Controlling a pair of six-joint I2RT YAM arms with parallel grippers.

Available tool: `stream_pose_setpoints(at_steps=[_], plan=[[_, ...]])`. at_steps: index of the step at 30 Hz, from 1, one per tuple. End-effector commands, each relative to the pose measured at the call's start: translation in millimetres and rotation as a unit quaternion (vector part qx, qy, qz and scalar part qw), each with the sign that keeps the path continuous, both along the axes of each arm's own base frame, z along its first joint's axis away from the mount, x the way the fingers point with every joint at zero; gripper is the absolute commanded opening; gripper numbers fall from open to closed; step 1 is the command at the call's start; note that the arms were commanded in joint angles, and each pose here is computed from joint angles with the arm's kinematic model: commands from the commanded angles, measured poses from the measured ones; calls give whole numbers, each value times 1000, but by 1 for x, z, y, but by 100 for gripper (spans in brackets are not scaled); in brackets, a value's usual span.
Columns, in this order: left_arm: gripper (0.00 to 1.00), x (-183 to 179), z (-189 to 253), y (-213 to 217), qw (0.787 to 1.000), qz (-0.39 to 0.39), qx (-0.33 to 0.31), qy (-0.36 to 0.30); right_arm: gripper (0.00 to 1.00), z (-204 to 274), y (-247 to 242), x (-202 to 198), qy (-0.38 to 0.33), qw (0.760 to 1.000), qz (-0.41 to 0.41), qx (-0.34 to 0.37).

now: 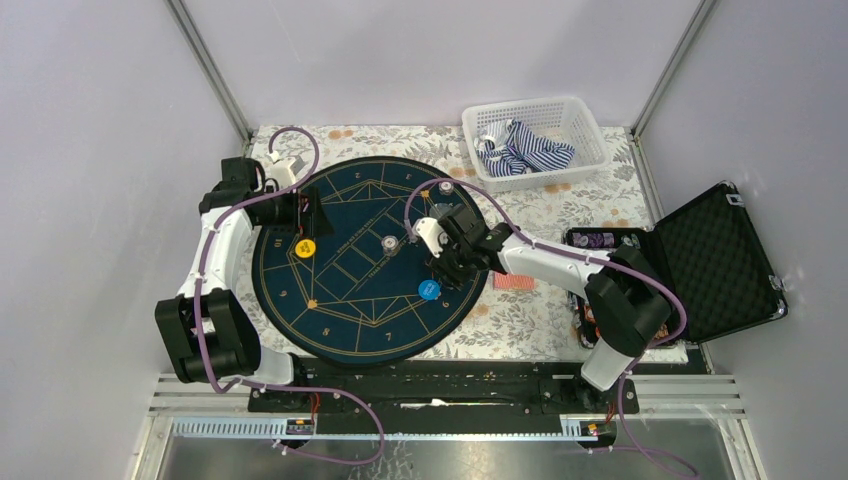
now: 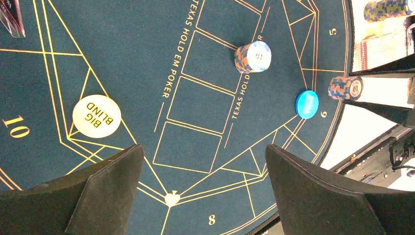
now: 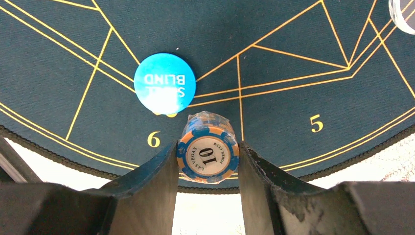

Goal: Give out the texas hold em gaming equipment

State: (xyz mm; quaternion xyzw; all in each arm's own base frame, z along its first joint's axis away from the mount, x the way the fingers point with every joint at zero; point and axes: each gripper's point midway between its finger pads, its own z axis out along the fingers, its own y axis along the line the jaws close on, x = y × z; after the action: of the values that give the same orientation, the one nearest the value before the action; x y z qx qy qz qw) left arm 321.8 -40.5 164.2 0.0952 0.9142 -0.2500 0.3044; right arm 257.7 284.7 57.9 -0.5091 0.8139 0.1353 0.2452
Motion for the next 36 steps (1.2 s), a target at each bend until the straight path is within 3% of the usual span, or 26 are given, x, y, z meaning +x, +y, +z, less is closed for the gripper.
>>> stream_pose_setpoints(at_steps=[1,19,23,25,31,36], plan=[[99,9,24,0,999,0,8,-41,36,2,0,11,-18,1000,-7,6],[99,12,25,1,999,1,12,-42,40,-25,-10,8,-1,1000,-12,-19],[99,11,25,-3,999,-12,14,-45,57,-24,-10,7,3,1000,-13,-20],[99,10,24,-7,998,-20,25,-48,70,-17,-8,7,5,1000,-14,-12],[99,13,25,-23,996,-52,45,-58,98,29,3,15,-1,999,-27,39],[99,15,22,-55,989,-109,75,-67,100,77,-7,25,11,992,-54,110]])
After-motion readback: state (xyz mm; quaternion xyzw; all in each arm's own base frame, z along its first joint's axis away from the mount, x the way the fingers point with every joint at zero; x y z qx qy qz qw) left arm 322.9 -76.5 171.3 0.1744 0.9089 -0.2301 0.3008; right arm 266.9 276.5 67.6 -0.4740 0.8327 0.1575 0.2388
